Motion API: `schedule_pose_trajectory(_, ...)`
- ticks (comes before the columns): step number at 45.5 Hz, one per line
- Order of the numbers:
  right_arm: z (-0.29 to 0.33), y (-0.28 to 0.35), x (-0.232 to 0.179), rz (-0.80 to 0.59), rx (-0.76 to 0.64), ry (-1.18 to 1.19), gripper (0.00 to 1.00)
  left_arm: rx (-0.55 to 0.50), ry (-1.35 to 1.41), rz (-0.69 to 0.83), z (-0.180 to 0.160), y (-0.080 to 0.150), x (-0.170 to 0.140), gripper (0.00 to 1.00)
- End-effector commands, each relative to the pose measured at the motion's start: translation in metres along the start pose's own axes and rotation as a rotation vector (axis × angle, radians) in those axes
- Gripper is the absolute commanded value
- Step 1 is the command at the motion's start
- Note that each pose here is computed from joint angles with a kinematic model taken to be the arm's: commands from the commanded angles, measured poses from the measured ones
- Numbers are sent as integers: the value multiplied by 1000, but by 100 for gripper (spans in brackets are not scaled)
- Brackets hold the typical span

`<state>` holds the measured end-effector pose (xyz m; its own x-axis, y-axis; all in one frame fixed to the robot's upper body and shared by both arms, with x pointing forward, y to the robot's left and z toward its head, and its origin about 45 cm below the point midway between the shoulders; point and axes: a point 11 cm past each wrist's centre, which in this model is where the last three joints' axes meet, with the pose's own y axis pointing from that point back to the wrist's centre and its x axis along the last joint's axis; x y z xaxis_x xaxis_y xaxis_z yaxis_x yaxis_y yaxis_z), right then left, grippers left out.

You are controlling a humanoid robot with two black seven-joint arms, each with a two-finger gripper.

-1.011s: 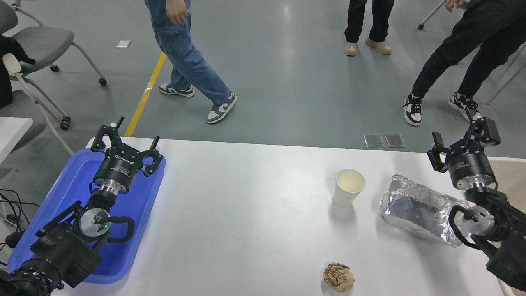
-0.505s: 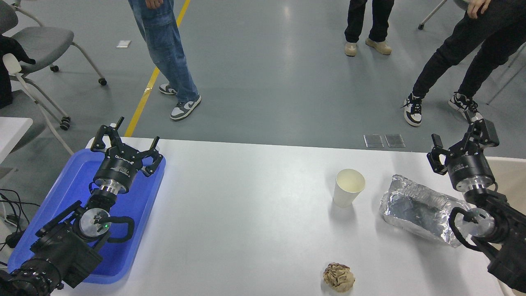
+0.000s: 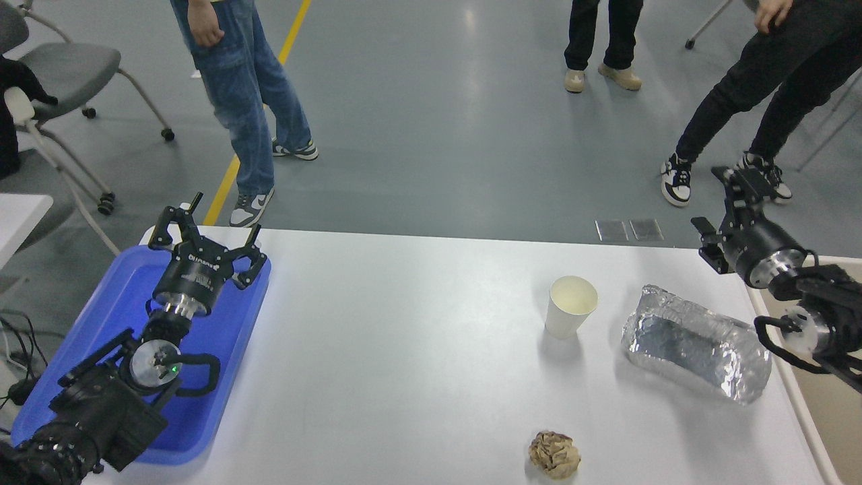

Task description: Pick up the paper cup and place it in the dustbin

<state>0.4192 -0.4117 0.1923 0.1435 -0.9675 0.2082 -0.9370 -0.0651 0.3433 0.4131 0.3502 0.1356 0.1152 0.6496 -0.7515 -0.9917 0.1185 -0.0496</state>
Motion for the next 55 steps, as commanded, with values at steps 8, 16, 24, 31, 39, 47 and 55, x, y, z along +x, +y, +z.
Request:
schedule_pose_trajectory(8,-69,-1,7,-100,-357,711,100,-2,1,0,0,0,0,100)
schedule_pose_trajectory(16,-107,-7,-14,-200,-409,949,100,0,1,0,0,0,0,100)
schedule_pose_trajectory(24,-135,-4,-39,-343,-483,1055,100,0,1,0,0,0,0,100)
schedule_pose_trajectory(31,-150,1,-54,-446,-527,1177,100,-2,1,0,0,0,0,100)
schedule_pose_trajectory(39,-162,19,-73,-575,-582,1160,100,1,0,0,0,0,0,100)
schedule_pose_trajectory(47,-174,34,-91,-708,-624,1101,100,1,0,0,0,0,0,100)
schedule_pose_trajectory(55,-183,45,-105,-790,-633,1070,100,1,0,0,0,0,0,100)
